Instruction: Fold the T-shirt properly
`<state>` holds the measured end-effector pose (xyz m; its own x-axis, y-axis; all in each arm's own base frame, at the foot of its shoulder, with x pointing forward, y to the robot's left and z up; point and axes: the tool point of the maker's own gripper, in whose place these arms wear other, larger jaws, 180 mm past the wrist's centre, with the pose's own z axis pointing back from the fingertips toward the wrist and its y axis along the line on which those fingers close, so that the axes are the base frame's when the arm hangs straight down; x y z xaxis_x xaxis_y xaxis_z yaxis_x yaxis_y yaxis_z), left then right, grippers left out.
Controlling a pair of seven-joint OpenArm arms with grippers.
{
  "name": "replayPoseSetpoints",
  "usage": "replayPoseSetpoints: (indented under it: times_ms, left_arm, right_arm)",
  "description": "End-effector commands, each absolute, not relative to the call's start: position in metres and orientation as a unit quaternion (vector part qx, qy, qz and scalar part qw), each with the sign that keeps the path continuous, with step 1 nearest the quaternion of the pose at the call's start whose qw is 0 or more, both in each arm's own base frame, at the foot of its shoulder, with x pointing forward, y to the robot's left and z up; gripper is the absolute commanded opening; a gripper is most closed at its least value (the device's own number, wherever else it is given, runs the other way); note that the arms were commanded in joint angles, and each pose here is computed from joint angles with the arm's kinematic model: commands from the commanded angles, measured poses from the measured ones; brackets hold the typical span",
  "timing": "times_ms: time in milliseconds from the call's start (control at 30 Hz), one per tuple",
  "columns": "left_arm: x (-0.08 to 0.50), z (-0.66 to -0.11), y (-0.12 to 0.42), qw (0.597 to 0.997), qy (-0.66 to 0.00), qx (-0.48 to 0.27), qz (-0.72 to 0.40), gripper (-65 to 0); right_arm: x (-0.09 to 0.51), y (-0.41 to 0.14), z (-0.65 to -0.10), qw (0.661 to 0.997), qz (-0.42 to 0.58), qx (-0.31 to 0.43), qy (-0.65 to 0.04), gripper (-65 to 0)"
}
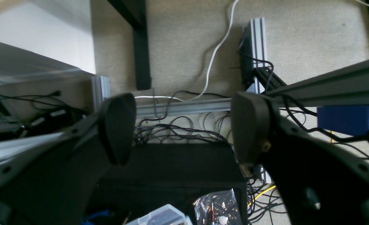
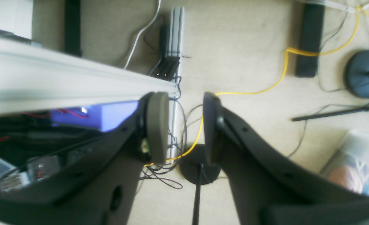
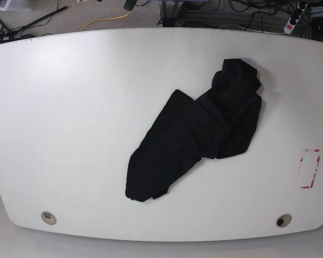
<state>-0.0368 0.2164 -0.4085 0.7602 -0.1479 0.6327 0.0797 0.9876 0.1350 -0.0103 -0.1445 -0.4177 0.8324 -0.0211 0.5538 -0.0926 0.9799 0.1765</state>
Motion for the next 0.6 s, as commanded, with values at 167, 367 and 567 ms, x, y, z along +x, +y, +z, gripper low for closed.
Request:
replayPoseSetpoints:
  times_ms: [167, 367, 567]
  left_arm:
    - [-0.003, -0.371, 0.200, 0.913, -0.401, 0.036, -0.068, -20.4]
    - [0.012, -0.355, 0.193, 0.901, -0.430, 0.041, -0.044, -12.6]
    - [0.020, -0.355, 0.188, 0.895, -0.444, 0.047, -0.015, -6.0]
  right_arm:
    - [0.027, -0.129, -0.385, 0.932, 0.032, 0.120, -0.340, -47.7]
    - [0.064, -0.128, -0.378, 0.914, 0.038, 0.120, -0.387, -47.7]
    - [0.104, -0.128, -0.369, 0.892, 0.045, 0.117, -0.435, -47.7]
